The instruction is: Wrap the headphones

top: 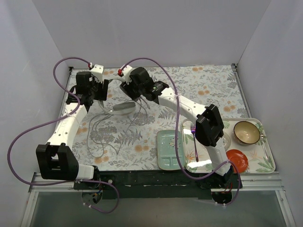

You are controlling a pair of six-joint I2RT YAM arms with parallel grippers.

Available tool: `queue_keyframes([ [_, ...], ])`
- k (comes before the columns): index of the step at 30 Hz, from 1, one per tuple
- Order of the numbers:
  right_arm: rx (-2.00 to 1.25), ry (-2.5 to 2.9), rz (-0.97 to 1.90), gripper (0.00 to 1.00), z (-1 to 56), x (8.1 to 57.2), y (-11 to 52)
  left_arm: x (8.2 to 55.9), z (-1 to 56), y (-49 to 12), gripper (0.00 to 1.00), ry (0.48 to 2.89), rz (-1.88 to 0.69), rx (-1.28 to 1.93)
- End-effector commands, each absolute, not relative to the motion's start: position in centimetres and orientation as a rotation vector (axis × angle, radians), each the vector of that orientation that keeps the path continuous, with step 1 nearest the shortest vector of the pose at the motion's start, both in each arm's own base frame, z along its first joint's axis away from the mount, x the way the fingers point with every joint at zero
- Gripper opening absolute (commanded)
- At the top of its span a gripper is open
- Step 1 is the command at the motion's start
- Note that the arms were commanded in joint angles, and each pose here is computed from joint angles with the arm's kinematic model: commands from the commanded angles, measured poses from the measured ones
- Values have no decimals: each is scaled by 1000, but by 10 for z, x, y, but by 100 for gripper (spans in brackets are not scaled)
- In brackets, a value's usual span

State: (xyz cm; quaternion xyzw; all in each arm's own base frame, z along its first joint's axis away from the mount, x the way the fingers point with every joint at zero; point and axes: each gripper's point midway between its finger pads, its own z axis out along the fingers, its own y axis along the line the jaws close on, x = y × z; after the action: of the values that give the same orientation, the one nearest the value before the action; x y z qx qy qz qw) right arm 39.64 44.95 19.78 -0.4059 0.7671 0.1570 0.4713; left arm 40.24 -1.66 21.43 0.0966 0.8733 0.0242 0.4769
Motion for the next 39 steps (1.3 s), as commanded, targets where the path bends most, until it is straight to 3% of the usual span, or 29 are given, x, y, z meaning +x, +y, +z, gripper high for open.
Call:
queue_keyframes([
  [1, -1046, 1800, 496, 1, 246, 381, 468, 404, 231, -20, 64, 2042, 154, 330],
  [3, -1049, 1809, 519, 1, 252, 377, 468, 405, 229, -22, 59, 2039, 196, 329],
  [4, -1048, 1804, 527, 1, 256, 375, 468, 405, 227, -22, 52, 2043, 212, 330],
  [5, -1049, 1801, 527, 1, 256, 375, 467, 404, 227, -21, 37, 2045, 241, 322],
  [8, -1039, 1790, 492, 1, 260, 377, 460, 404, 229, -21, 7, 2051, 244, 305],
  [10, -1038, 1781, 466, 1, 261, 380, 456, 400, 228, -26, 1, 2073, 201, 307],
  [12, -1048, 1771, 465, 2, 262, 379, 456, 395, 229, -35, 0, 2105, 130, 297],
  [13, -1047, 1754, 477, 9, 266, 379, 458, 394, 227, -38, 0, 2120, 109, 291],
  [14, -1046, 1740, 483, 33, 270, 378, 458, 394, 230, -40, 0, 2125, 90, 277],
  [17, -1033, 1686, 521, 54, 288, 372, 459, 394, 215, -43, 0, 2203, 57, 232],
  [21, -931, 1573, 522, 63, 341, 361, 442, 404, 214, -42, 0, 2239, -17, 151],
  [22, -926, 1595, 484, 64, 326, 357, 436, 407, 214, -43, 0, 2245, -51, 127],
  [25, -836, 1432, 508, 76, 376, 339, 421, 425, 242, -32, 0, 2185, -78, 70],
  [26, -832, 1410, 522, 87, 364, 334, 419, 429, 248, -26, 0, 2170, -73, 48],
  [27, -801, 1341, 555, 93, 390, 320, 408, 432, 249, -24, 0, 2179, -77, 39],
  [29, -838, 1319, 599, 98, 368, 302, 404, 441, 275, -23, 0, 2135, -101, 17],
  [30, -785, 1203, 638, 99, 400, 290, 394, 443, 282, -23, 0, 2126, -111, 7],
  [32, -782, 1136, 674, 99, 395, 278, 388, 449, 306, -23, 0, 2076, -139, -25],
  [39, -784, 1148, 761, 98, 322, 270, 397, 441, 415, -28, 0, 1844, -216, -79],
])
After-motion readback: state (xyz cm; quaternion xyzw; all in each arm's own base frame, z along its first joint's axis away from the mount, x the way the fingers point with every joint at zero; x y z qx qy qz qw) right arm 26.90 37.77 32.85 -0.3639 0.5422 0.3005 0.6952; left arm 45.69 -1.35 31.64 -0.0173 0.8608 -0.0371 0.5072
